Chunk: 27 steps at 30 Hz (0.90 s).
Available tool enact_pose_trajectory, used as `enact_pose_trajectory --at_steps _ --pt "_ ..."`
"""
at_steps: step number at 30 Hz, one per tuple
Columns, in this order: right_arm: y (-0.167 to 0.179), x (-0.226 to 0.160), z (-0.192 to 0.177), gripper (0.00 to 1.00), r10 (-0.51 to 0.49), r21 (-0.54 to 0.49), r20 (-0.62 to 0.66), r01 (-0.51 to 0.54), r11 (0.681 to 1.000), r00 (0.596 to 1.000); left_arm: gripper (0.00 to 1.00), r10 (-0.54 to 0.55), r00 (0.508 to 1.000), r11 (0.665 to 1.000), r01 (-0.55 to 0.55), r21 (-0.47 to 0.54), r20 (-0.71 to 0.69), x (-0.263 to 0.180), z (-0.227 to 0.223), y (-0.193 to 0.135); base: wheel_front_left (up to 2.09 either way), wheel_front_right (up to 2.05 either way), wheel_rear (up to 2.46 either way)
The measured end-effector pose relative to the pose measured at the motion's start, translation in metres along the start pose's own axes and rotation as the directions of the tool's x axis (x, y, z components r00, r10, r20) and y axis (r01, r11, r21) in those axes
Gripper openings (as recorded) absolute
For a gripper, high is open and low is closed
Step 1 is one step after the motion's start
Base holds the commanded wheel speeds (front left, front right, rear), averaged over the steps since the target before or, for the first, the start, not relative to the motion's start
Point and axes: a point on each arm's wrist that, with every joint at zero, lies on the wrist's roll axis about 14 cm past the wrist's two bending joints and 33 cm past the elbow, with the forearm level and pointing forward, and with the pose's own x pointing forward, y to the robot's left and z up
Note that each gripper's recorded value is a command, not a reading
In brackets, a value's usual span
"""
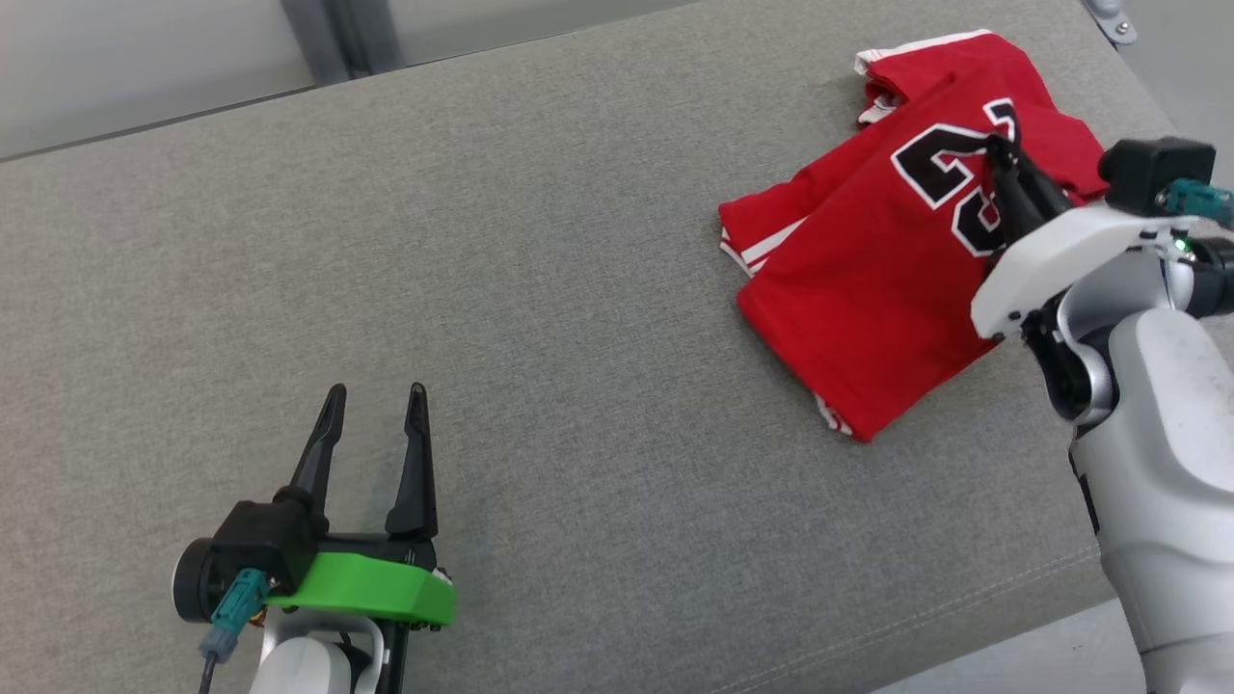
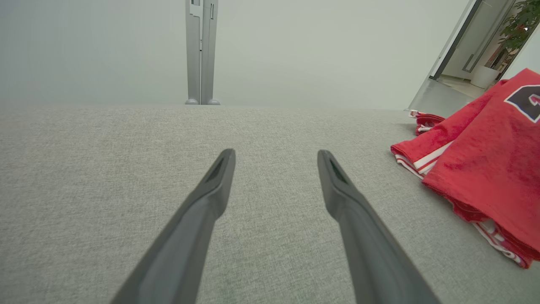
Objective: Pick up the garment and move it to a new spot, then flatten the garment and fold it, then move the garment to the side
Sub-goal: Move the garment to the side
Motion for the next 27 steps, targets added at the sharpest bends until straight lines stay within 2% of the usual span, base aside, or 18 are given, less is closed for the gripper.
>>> enact_pose_trajectory --at_steps 7,15,22,27 --pt "0.002 0.037 0.034 0.0 0.004 -0.069 0.021 -0.003 0.998 1.0 1.0 0.045 0.999 0.999 -0.045 0.004 0.019 -0.005 0.007 0.015 0.0 0.0 0.0" --pt "-0.017 0.069 0.04 0.0 -0.042 -0.184 -0.027 0.036 0.982 0.999 1.0 0.088 0.996 0.996 -0.088 -0.001 0.01 -0.006 0.002 0.032 0.0 0.0 0.0" --pt "-0.069 0.088 0.037 0.0 -0.168 -0.305 -0.1 0.13 0.944 0.981 1.0 0.117 0.993 0.993 -0.116 0.009 -0.006 -0.007 -0.005 0.045 0.0 0.0 0.0" --pt "-0.1 0.097 0.03 0.0 -0.25 -0.394 -0.134 0.18 0.901 0.959 1.0 0.13 0.991 0.991 -0.13 0.018 -0.026 -0.009 -0.013 0.054 0.0 0.0 0.0"
